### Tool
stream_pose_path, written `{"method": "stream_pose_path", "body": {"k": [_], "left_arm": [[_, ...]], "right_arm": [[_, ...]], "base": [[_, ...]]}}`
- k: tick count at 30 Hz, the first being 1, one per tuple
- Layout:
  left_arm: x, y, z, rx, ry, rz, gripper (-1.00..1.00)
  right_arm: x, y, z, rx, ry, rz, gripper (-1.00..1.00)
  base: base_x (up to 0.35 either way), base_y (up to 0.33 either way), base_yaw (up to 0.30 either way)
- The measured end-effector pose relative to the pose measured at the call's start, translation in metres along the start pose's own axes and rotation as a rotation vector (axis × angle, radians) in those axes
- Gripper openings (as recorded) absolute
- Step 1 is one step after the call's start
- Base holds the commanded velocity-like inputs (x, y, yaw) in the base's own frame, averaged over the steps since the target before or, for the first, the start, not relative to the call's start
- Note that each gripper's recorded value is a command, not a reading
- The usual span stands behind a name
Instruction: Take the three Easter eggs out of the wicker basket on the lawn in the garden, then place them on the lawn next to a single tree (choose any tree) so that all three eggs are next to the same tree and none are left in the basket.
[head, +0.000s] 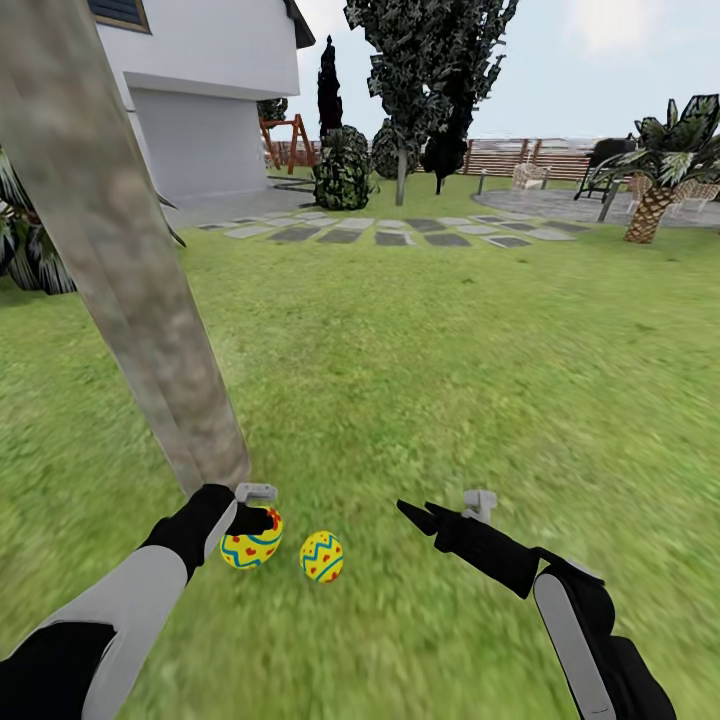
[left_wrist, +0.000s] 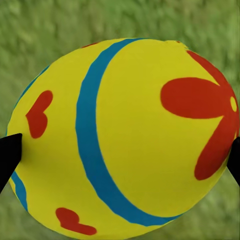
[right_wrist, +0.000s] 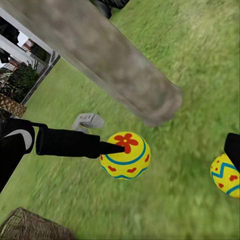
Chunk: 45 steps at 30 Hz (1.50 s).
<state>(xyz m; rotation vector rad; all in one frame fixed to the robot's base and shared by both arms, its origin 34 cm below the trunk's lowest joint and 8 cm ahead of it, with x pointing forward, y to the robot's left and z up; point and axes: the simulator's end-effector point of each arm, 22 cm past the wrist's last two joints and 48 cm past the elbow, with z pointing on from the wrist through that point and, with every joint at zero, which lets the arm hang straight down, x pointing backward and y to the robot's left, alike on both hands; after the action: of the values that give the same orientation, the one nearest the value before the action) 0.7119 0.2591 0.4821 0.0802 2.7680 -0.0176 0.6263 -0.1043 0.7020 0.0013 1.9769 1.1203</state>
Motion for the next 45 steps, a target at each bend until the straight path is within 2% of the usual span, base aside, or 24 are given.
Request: {"method": "stream_pose_path", "body": {"k": [9, 17, 35, 37, 39, 40, 45], "left_arm": [[0.008, -0.001, 0.016, 0.003, -0.012, 0.0, -1.0], [0.005, -0.001, 0.03, 0.001, -0.068, 0.006, -1.0], [0.017, 0.002, 0.063, -0.016, -0.114, 0.018, -1.0], [0.02, 0.01, 0.066, -0.049, -0.11, 0.016, -1.0], [0.024, 0.029, 0.068, -0.139, -0.104, 0.008, -1.0], [0.026, 0.034, 0.069, -0.158, -0.103, 0.005, -1.0], [0.032, 0.04, 0.077, -0.19, -0.103, 0.002, -1.0]], "right_arm": [[0.014, -0.012, 0.002, 0.001, 0.0, 0.0, 1.0], [0.028, -0.023, 0.004, 0.002, 0.002, 0.0, 1.0], [0.06, -0.048, 0.008, 0.004, 0.004, 0.001, 1.0], [0.063, -0.051, 0.008, 0.004, 0.004, 0.001, 1.0], [0.067, -0.053, 0.009, 0.004, 0.003, 0.001, 1.0], [0.068, -0.055, 0.009, 0.004, 0.003, 0.001, 1.0], [0.077, -0.06, 0.01, -0.001, 0.0, -0.001, 1.0]], "base": [[0.0, 0.0, 0.0], [0.0, 0.0, 0.0], [0.0, 0.0, 0.0], [0.0, 0.0, 0.0], [0.0, 0.0, 0.0], [0.0, 0.0, 0.0], [0.0, 0.0, 0.0]]}}
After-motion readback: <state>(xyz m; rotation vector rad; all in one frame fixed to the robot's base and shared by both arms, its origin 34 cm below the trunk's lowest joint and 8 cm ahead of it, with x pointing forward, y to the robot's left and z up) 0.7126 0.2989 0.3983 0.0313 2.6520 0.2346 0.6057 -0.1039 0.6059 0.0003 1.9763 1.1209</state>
